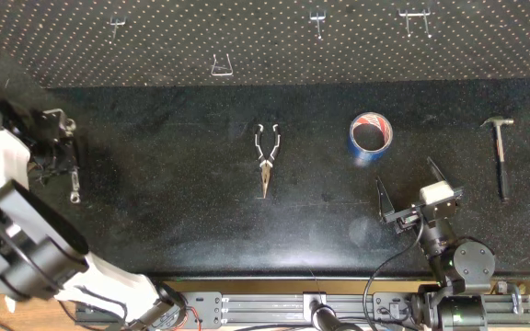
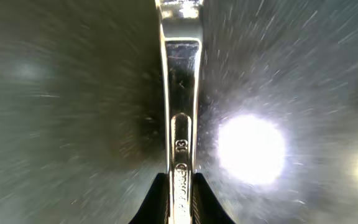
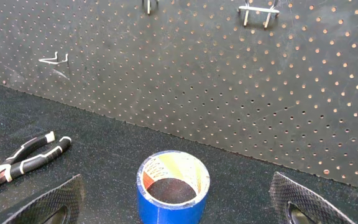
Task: Place Tools Onto Pegboard
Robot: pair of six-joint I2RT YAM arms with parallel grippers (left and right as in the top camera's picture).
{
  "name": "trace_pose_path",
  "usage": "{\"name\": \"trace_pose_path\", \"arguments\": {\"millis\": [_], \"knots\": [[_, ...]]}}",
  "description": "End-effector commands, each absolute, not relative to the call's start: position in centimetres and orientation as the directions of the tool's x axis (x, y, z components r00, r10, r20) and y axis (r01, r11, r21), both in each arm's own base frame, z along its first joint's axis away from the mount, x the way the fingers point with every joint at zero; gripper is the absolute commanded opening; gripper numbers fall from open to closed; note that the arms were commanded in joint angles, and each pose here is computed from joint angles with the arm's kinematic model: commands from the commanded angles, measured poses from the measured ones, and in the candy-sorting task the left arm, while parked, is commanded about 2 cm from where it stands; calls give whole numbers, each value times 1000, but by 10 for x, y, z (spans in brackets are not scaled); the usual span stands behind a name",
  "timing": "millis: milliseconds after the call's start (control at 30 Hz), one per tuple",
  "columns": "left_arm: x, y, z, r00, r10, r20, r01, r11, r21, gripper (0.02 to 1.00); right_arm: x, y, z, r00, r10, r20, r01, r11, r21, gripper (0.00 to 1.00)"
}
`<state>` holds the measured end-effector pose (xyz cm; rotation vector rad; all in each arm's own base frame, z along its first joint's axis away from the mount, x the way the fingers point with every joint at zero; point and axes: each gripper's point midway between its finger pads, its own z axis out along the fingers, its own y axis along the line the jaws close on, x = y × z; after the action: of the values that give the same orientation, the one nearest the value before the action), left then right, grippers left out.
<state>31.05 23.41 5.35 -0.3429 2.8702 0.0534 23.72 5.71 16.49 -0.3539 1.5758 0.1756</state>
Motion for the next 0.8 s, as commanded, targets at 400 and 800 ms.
{"name": "trace_pose_path", "arguments": {"millis": [400, 800], "knots": [[353, 73, 201, -733, 29, -679, -60, 992, 107, 27, 237, 59, 164, -10, -97, -995, -338, 937, -88, 976], [366, 64, 234, -615, 12, -789, -120, 987, 109, 27, 237, 59, 164, -10, -97, -995, -338, 937, -88, 976]]}}
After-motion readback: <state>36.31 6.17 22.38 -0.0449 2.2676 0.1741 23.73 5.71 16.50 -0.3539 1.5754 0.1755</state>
